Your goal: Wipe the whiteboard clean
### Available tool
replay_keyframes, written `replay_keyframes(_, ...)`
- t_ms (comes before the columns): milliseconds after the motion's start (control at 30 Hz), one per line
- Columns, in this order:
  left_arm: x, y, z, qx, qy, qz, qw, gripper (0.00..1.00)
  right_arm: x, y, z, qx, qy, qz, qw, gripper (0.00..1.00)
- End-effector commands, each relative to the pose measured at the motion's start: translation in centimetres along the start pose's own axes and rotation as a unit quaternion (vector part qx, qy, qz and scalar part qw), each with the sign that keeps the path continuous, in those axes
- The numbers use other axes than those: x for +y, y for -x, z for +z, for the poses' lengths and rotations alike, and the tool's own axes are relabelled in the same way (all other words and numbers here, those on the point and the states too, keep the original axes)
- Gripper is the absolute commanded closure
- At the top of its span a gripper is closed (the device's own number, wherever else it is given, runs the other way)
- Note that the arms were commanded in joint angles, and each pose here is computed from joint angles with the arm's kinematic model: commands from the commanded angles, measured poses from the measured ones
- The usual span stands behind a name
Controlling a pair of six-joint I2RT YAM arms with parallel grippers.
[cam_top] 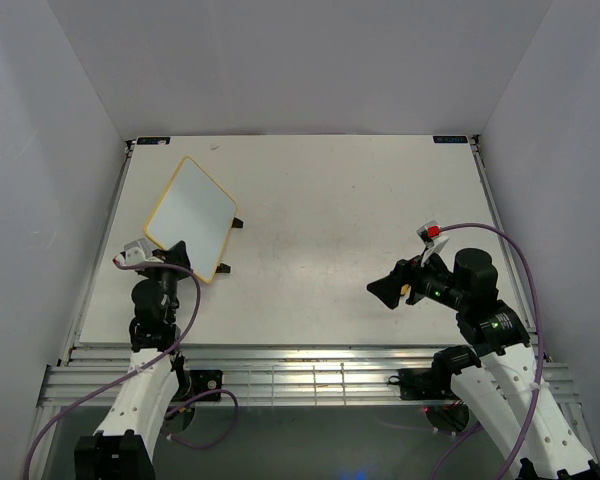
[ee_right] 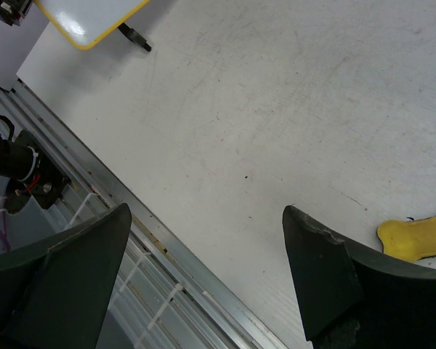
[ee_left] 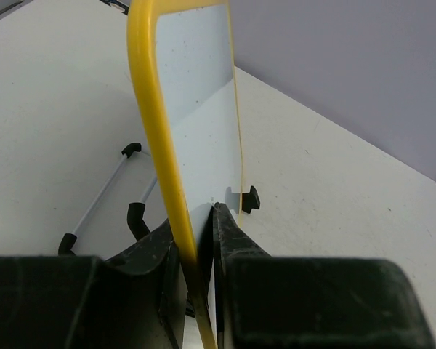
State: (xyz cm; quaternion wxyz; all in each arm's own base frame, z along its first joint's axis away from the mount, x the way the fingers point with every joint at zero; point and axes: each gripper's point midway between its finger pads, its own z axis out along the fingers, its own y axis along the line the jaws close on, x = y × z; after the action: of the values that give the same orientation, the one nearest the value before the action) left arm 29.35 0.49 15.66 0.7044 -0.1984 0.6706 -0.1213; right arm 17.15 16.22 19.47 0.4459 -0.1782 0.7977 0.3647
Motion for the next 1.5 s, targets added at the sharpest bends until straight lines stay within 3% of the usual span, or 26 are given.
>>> replay_keyframes(0, 6.6, -3.9, -1.7, 0.055, 0.124, 0.085, 0.987, 0.75, 0.8, 1.3, -0.3, -0.022, 0.016, -0.019, 0.999, 0.10)
replay_keyframes(333, 8.2, -2.9, -2.1, 0.033, 0.171, 0.100, 0.980, 0.78, 0.8, 1.6, -0.5, -0.029, 0.012, -0.026, 0.999, 0.10)
replay_keyframes(467, 8.8, -1.6, -2.9, -0.017, 0.187, 0.086, 0.978, 0.72, 1.1, 1.8, -0.6, -0.033, 0.017, -0.032, 0.999, 0.10)
replay_keyframes(567, 8.6, -1.7, -2.9, -0.016, 0.180, 0.089, 0.980, 0.70, 1.3, 1.8, -0.7, -0.035, 0.019, -0.036, 0.999, 0.10)
replay_keyframes(633, 8.4, -2.1, -2.8, -0.005, 0.173, 0.088, 0.981, 0.59, 1.5, 1.9, -0.8, -0.037, 0.023, -0.038, 0.998, 0.10)
replay_keyframes(667, 7.7, -2.3, -2.5, 0.002, 0.156, 0.083, 0.984, 0.59, 1.6, 1.8, -0.8, -0.038, 0.025, -0.041, 0.998, 0.10)
replay_keyframes(900, 7.0, -4.1, -1.9, 0.054, 0.135, 0.083, 0.986, 0.67, 1.7, 1.8, -1.0, -0.047, 0.024, -0.050, 0.997, 0.10)
replay_keyframes(1000, 6.7, -4.5, -1.9, 0.062, 0.129, 0.088, 0.986, 0.78, 1.7, 1.9, -0.9, -0.045, 0.025, -0.050, 0.997, 0.10)
replay_keyframes(1200, 6.1, -3.0, -2.1, 0.018, 0.117, 0.068, 0.991, 1.00, 1.7, 1.8, -0.9, -0.045, 0.025, -0.052, 0.997, 0.10)
replay_keyframes(1300, 4.3, -3.2, -2.0, 0.023, 0.078, 0.070, 0.994, 1.00, 1.7, 1.7, -0.8, -0.045, 0.026, -0.052, 0.997, 0.10)
replay_keyframes(1467, 2.8, -0.7, -1.3, -0.008, 0.077, 0.049, 0.996, 1.00, 1.7, 1.6, -0.8, -0.042, 0.027, -0.051, 0.997, 0.10)
